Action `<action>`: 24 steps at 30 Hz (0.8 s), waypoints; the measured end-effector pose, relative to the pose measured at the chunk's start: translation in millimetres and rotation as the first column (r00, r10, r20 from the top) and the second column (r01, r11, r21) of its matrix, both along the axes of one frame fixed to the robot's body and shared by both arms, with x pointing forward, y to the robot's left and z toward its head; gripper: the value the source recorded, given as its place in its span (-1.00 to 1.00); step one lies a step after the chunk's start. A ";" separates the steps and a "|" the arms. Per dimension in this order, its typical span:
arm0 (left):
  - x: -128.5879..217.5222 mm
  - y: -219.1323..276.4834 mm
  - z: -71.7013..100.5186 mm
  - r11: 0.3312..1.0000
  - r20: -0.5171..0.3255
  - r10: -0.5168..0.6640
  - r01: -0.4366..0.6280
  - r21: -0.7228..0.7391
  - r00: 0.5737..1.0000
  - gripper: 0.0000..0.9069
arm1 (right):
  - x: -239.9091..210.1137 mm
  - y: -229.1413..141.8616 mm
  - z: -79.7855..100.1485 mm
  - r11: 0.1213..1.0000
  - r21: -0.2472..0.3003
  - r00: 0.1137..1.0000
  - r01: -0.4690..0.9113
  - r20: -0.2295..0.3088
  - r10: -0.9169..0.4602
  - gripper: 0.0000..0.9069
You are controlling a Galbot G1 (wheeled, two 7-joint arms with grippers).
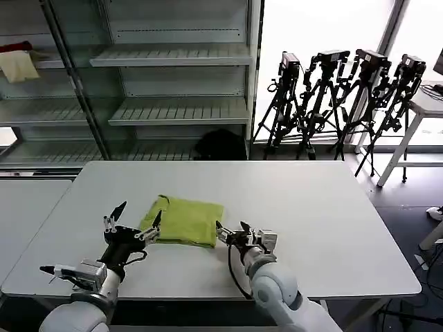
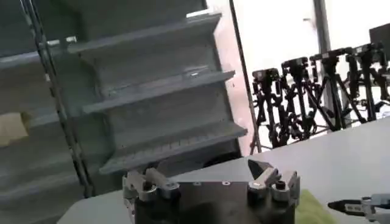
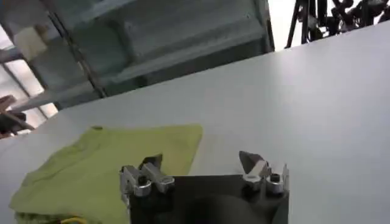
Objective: Fold and organize the clothes.
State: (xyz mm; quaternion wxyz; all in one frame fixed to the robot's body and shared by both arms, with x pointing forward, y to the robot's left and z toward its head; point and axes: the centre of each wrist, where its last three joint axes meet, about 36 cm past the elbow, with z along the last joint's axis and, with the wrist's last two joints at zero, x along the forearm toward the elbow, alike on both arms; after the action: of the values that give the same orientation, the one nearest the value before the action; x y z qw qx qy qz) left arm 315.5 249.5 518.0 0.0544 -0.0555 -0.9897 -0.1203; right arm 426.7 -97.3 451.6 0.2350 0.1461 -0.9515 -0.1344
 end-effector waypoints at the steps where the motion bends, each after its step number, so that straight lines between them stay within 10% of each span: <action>1: -0.5 0.3 -0.8 1.000 -0.001 0.002 -0.002 -0.002 1.000 1.00 | 1.7 2.5 0.0 1.000 -0.004 1.000 -0.001 -0.006 0.000 0.56; 17: 0.9 4.4 -8.2 1.000 -0.011 0.012 -0.012 -0.007 1.000 1.00 | 17.0 27.1 -2.7 0.999 -0.033 0.999 -0.011 -0.048 0.009 0.04; 24: 1.8 4.8 -8.9 1.000 -0.012 0.010 -0.010 -0.010 1.000 1.00 | 21.0 34.5 -3.3 0.999 -0.034 0.999 -0.016 -0.051 0.014 -0.71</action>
State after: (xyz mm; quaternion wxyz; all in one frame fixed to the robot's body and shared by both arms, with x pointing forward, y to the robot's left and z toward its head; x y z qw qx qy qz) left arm 317.4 254.3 509.1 0.0604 -0.0517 -0.9902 -0.1148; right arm 447.7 -62.8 448.4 0.2623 0.1456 -0.9464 -0.1199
